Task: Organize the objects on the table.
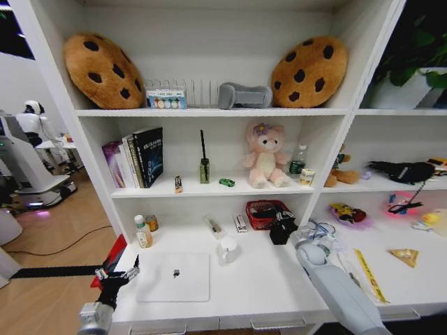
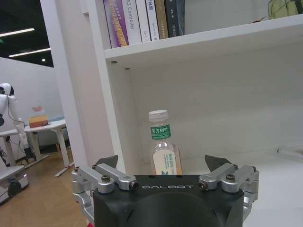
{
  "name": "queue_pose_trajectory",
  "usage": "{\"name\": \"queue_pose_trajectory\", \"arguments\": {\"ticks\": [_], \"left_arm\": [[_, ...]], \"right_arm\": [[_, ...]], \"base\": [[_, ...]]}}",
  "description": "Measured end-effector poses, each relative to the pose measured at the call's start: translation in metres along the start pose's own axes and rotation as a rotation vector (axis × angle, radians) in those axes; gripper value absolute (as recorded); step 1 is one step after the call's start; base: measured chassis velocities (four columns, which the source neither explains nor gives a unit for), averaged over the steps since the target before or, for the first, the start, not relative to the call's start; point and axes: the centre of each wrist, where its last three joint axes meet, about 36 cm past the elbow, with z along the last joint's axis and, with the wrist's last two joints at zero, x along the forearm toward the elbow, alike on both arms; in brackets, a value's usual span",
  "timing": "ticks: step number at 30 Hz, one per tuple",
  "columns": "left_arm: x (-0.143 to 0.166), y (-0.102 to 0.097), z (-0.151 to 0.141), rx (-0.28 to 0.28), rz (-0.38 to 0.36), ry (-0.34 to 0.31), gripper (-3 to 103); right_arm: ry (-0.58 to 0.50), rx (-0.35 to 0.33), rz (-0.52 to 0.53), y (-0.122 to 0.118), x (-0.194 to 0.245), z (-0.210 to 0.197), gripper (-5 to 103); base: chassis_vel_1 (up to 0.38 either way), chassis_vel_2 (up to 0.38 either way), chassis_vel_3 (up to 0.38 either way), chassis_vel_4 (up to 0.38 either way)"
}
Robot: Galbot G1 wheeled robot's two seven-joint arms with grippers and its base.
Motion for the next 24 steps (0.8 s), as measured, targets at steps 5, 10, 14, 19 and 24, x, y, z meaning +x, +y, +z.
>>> {"name": "queue_pose_trajectory", "arguments": {"ticks": [5,10,14,19,24], "left_arm": [[-0.002,0.000,0.000,0.003,-0.002,-0.002,100],[-0.003,0.001,0.001,0.004,-0.006,-0.003,100],[-0.004,0.002,0.002,0.004,-0.009,-0.002,100],[-0.005,0.001,0.002,0.008,-0.007,-0.003,100],[-0.004,0.001,0.002,0.009,-0.008,-0.002,100]], "right_arm": [[-0.002,0.001,0.006,0.001,-0.004,-0.001,12],[0.008,-0.001,0.016,0.002,0.003,0.004,12],[0.014,-0.005,0.040,0.001,0.012,0.005,33],[0.010,-0.002,0.042,-0.001,0.012,0.003,44],[-0.010,-0.007,0.031,0.000,0.016,-0.006,65]], "base": [[0.000,0.000,0.000,0.000],[0.000,0.000,0.000,0.000],[0.000,0.000,0.000,0.000],[0.000,0.000,0.000,0.000],[0.000,0.000,0.000,0.000]]}}
